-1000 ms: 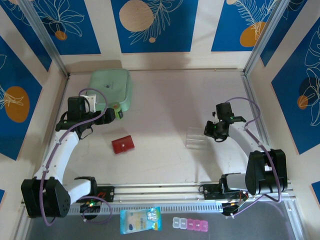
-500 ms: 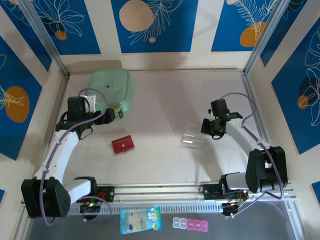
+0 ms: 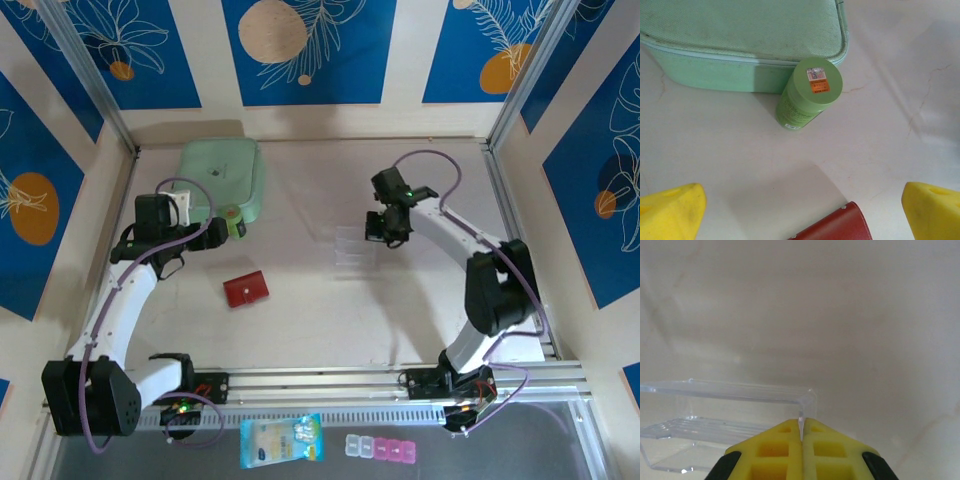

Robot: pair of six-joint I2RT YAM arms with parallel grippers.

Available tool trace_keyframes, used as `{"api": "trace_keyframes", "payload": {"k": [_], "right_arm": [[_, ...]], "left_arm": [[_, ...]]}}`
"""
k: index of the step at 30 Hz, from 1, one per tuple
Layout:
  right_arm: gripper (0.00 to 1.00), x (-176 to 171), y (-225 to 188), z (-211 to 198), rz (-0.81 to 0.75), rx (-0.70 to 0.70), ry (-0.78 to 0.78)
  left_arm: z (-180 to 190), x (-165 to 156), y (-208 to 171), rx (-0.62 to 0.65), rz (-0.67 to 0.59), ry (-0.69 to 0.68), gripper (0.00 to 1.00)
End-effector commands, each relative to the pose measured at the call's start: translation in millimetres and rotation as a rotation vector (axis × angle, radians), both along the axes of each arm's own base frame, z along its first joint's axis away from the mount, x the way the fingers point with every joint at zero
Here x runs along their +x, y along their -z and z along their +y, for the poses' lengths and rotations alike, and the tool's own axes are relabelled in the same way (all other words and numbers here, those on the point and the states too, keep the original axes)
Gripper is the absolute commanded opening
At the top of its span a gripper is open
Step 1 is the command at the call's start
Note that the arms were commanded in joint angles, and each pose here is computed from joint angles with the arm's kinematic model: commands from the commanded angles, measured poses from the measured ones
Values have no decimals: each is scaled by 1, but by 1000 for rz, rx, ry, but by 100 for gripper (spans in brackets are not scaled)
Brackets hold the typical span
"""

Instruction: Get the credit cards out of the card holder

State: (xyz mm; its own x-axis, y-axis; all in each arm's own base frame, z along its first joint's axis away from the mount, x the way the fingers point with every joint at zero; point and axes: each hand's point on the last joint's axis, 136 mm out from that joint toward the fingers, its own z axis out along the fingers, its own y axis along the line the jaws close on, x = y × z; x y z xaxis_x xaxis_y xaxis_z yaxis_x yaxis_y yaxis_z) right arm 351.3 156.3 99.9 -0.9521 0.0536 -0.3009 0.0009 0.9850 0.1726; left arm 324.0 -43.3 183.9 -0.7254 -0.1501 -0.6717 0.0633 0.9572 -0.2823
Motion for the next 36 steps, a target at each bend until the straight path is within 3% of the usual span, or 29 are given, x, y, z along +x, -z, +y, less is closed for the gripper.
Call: {"api": "trace_keyframes", "payload": {"k": [1, 10, 36], "right_arm": [[1, 10, -1, 19, 23, -5, -9], [1, 34, 14, 53, 66, -31, -40], [3, 53, 32, 47, 88, -76, 2]], "left_arm": [[5, -4, -1, 8, -2, -20, 100], [6, -5, 0, 9, 3, -28, 100], [5, -5, 1, -1, 4, -25, 100]]}}
